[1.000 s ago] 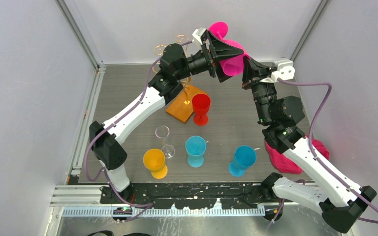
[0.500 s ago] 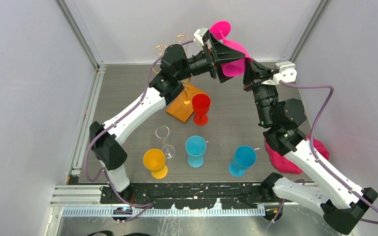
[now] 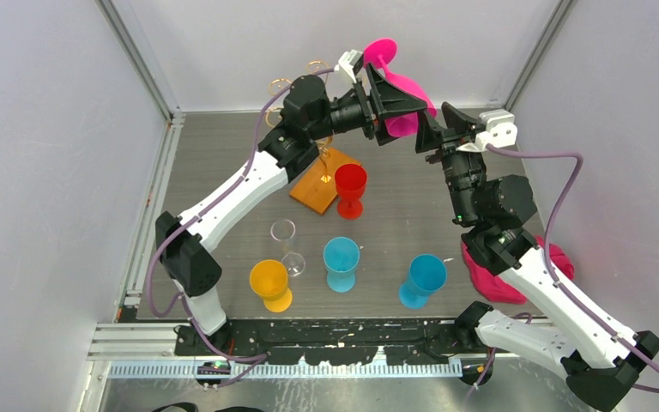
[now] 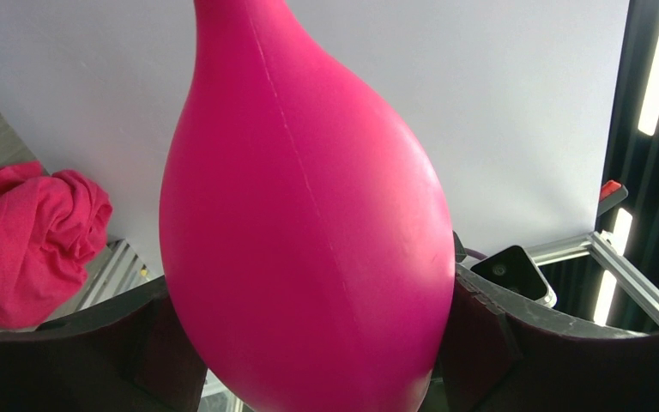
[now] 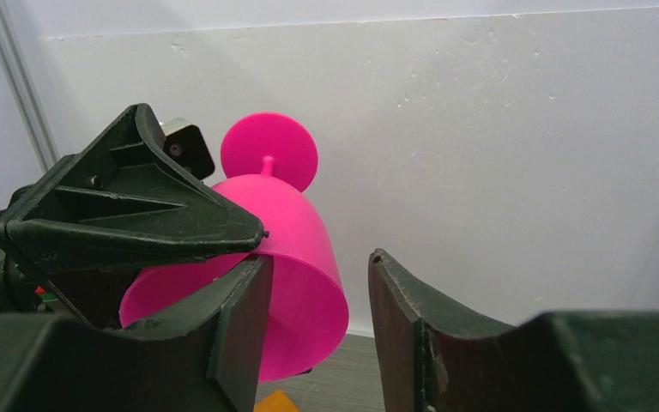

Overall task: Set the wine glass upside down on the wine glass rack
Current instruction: Turn the wine glass upside down at the wine rack.

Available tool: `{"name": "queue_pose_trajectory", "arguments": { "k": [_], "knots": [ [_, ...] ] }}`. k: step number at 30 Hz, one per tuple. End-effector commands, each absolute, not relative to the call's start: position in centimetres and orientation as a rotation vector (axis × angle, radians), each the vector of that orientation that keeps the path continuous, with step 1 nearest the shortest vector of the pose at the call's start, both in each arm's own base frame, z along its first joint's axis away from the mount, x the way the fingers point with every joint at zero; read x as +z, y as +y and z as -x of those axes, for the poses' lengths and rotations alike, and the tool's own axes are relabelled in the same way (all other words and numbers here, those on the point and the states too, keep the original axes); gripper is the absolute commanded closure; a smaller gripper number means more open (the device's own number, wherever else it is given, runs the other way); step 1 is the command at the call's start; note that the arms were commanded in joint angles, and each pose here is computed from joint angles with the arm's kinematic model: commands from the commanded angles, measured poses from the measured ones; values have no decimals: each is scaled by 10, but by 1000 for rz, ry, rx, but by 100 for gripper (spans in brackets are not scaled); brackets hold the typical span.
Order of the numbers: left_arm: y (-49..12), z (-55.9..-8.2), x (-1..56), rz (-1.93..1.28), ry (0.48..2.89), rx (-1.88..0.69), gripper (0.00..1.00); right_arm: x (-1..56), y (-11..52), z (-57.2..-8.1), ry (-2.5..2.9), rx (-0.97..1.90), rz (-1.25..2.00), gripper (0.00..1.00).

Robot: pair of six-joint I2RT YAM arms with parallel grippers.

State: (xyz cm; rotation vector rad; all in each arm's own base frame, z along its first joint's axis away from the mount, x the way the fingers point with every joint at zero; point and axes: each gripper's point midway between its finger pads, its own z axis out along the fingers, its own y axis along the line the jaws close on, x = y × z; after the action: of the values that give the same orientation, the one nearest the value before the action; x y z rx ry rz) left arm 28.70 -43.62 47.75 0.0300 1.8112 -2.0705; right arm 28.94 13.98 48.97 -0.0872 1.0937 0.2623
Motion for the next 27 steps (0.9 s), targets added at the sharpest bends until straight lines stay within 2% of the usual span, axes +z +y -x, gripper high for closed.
{"name": "queue_pose_trajectory", "arguments": {
  "k": [1, 13, 17, 27],
  "knots": [
    [-418, -272, 525, -137, 1663, -2050, 18, 498, 134, -282, 1072, 261, 78, 47],
    [-405, -285, 523, -156, 1677, -1940, 19, 490, 122, -273, 1133, 262, 57, 37],
    [-398, -297, 511, -181, 1710, -1817, 19, 481, 116, -266, 1203, 270, 57, 32],
    [-382, -317, 483, -350, 1722, -1455, 21, 472, 93, -251, 1357, 301, -71, 33]
  ]
}}
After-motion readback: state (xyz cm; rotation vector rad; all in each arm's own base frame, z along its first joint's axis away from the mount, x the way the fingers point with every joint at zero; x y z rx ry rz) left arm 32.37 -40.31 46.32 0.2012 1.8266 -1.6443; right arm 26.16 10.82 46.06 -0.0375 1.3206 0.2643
